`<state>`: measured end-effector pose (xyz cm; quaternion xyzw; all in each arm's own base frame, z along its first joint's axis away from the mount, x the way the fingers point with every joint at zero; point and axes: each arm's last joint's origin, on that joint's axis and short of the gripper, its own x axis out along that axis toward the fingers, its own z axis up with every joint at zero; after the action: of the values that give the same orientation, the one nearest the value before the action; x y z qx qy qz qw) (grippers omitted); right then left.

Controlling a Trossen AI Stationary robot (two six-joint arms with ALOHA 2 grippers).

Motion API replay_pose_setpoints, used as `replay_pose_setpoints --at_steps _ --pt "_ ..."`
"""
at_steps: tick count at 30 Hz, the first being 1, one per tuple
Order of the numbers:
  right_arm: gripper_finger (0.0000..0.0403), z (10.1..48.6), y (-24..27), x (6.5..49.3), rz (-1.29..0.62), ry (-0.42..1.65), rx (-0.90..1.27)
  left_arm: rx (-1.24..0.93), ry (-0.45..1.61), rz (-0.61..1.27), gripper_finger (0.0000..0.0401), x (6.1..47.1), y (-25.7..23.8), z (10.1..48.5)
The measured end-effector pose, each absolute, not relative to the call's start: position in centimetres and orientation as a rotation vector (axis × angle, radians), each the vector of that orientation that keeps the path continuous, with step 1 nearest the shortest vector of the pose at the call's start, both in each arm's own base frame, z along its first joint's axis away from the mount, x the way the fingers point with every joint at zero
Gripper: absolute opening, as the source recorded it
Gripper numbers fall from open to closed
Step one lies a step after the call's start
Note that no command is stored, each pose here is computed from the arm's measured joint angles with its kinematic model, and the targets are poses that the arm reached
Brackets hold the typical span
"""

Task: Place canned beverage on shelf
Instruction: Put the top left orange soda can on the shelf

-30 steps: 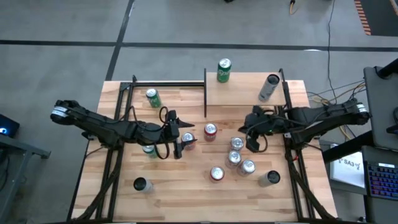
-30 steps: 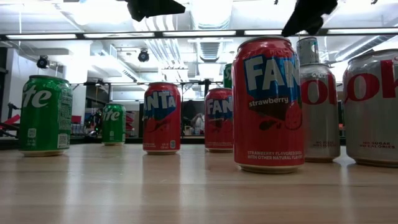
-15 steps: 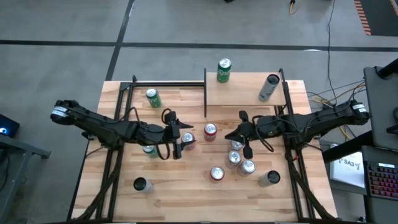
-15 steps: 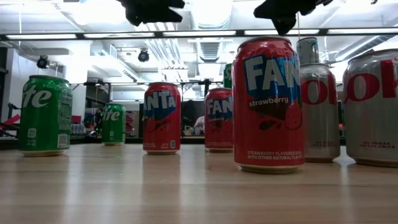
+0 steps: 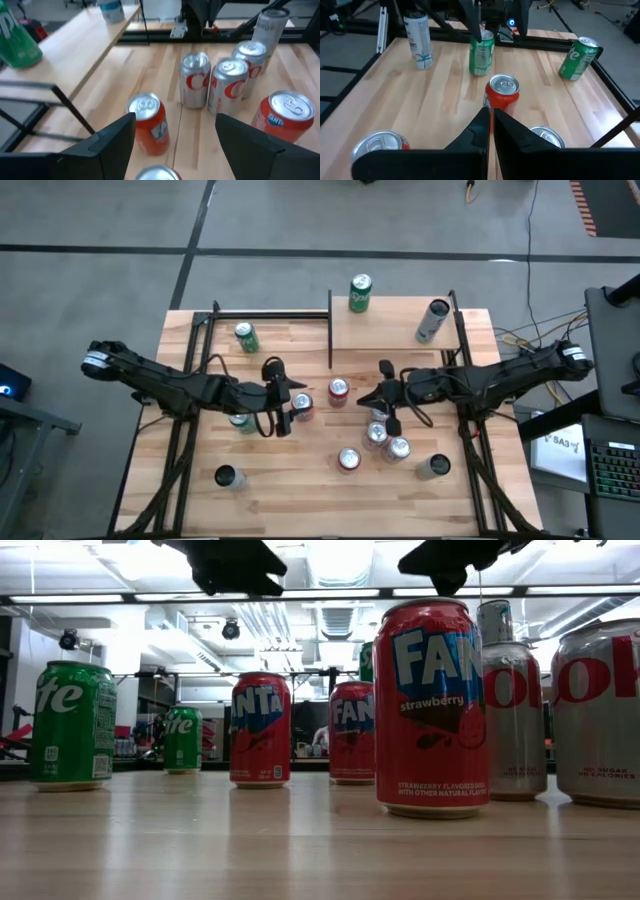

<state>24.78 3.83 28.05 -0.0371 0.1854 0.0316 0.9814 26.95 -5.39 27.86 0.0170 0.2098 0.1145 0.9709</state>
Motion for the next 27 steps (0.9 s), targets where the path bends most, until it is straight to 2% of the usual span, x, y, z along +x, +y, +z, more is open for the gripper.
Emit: replay_pose_setpoints --at_steps 5,16,27 --pt "0.0012 27.0 4.0 25.7 0.064 0.410 -0.083 0.003 0.447 0.235 0.0270 26.8 -5.4 27.6" --pt "0.0012 25.4 3.9 27.2 0.057 0.439 -0.101 0.039 0.504 0.232 0.0338 26.7 -5.3 27.0" --pt "0.0012 25.6 3.6 27.2 0.046 0.429 -0.091 0.062 0.556 0.216 0.0342 26.2 -5.3 25.2"
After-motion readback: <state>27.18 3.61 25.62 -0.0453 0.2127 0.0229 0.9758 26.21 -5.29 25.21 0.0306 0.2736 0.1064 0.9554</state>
